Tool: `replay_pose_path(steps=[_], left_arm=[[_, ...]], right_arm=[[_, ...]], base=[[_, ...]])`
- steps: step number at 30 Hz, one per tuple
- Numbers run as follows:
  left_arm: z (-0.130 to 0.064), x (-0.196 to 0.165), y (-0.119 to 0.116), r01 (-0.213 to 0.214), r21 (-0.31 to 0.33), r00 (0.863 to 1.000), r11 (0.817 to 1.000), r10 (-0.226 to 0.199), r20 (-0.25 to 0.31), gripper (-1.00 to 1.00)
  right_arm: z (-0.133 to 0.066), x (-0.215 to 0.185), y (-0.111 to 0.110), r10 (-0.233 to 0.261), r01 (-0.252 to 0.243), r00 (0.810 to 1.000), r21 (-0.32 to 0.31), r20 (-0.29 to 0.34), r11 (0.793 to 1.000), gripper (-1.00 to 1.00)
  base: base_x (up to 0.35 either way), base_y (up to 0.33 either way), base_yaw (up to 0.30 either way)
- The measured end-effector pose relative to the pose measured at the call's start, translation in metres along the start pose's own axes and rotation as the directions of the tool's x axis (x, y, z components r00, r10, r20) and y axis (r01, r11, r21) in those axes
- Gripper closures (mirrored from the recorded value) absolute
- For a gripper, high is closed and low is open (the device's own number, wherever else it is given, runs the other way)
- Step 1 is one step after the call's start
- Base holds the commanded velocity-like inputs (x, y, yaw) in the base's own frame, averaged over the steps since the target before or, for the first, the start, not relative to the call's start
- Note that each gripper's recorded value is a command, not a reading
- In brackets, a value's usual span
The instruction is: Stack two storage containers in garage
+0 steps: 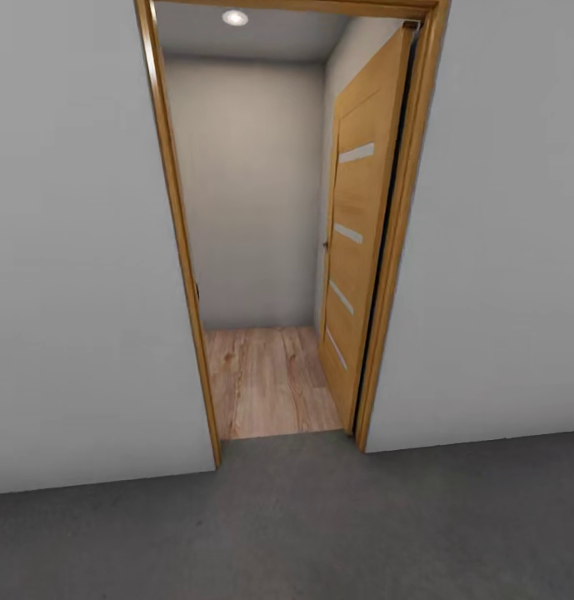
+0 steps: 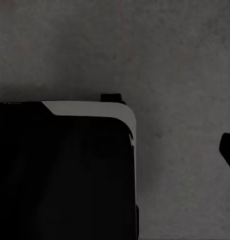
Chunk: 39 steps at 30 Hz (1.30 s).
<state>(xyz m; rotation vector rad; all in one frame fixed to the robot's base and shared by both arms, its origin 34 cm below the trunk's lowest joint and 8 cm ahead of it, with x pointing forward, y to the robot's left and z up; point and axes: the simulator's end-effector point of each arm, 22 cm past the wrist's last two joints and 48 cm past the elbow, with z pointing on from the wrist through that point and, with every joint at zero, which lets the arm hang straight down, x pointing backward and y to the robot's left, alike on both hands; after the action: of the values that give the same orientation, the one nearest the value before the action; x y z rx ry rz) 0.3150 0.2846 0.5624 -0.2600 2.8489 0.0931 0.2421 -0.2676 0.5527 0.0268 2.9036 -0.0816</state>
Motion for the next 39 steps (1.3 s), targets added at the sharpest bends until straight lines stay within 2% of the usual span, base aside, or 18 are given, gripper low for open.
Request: replay_pose_path(steps=[14, 39], left_arm=[[0.0, 0.0, -0.0001, 0.0, -0.001, 1.0, 1.0, 0.0, 0.0, -1.0], [0.0, 0.0001, -0.0009, 0.0, 0.0, 1.0, 1.0, 0.0, 0.0, -1.0]], right_arm=[[0.0, 0.0, -0.0005, 0.0, 0.0, 1.0, 0.0, 0.0, 1.0, -1.0], [0.0001, 0.0001, -0.0027, -0.002, 0.002, 1.0, 0.0, 0.0, 1.0, -1.0]], base=[[0.322, -0.002, 0.233], [0.319, -0.088, 0.009]])
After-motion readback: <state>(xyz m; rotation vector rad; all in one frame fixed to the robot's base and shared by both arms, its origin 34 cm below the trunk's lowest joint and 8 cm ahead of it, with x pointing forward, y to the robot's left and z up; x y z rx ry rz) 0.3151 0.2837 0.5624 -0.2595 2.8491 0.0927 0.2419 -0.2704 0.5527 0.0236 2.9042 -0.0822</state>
